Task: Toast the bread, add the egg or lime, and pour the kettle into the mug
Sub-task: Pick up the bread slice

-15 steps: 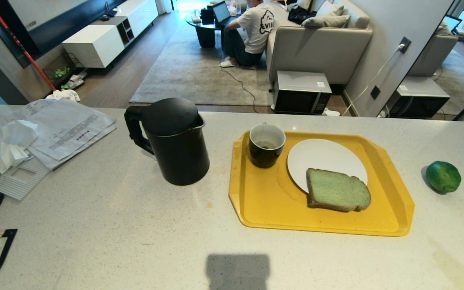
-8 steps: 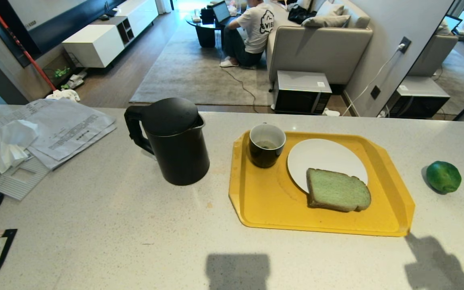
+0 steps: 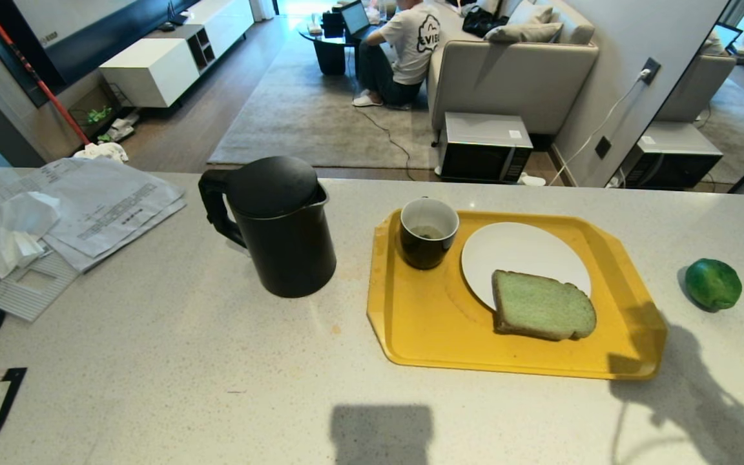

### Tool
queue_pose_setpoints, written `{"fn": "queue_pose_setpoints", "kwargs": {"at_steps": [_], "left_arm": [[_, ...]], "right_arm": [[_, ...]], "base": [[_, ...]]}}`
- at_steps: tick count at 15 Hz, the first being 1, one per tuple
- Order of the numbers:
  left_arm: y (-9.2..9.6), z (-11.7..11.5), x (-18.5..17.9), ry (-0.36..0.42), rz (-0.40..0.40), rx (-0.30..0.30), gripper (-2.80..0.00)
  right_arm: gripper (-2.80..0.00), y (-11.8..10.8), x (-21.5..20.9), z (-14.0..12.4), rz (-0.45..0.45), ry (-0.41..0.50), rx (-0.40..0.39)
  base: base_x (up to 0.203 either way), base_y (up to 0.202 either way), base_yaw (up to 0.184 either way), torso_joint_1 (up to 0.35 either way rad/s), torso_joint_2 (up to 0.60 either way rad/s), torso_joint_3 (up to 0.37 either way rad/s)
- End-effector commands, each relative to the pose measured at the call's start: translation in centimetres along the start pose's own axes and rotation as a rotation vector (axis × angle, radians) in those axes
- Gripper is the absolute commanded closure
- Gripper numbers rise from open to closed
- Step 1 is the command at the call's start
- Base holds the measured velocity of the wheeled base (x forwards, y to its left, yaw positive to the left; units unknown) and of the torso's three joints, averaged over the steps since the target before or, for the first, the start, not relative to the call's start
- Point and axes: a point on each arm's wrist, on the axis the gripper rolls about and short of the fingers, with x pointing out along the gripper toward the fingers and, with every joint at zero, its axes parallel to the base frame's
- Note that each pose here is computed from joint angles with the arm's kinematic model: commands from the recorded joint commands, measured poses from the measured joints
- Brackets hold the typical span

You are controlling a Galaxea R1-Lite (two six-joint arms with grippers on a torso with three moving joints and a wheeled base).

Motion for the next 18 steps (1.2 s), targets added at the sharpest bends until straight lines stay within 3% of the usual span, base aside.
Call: {"fn": "queue_pose_setpoints", "kwargs": {"at_steps": [1,5,7,8,11,14,18], "left_arm": [[0.0,0.0,0.0,0.001,0.001,0.0,0.0],[0.0,0.0,0.0,0.0,0.001,0.0,0.0],[0.0,0.0,0.0,0.0,0.001,0.0,0.0],[0.0,0.0,0.0,0.0,0.001,0.0,0.0],[0.0,0.0,0.0,0.0,0.001,0.0,0.0],[0.0,0.0,0.0,0.0,0.001,0.0,0.0],[0.0,0.0,0.0,0.001,0.001,0.0,0.0]], "right_arm": [[0.0,-0.5,1.8,-0.5,-0.045,0.126,0.088],[0.0,-1.0,4.1,-0.7,-0.025,0.253,0.209],[0.0,-0.8,5.4,0.2,-0.005,0.261,0.267],[-2.8,-0.8,5.9,0.4,0.0,0.267,0.274],[-2.8,-1.1,7.5,0.4,-0.006,0.331,0.298],[-2.8,-1.2,9.2,0.6,0.089,0.334,0.311],[-2.8,-1.3,12.4,1.7,0.068,0.391,0.383]], "base": [[0.0,0.0,0.0,0.0,0.0,0.0],[0.0,0.0,0.0,0.0,0.0,0.0],[0.0,0.0,0.0,0.0,0.0,0.0],[0.0,0.0,0.0,0.0,0.0,0.0],[0.0,0.0,0.0,0.0,0.0,0.0],[0.0,0.0,0.0,0.0,0.0,0.0],[0.0,0.0,0.0,0.0,0.0,0.0]]}}
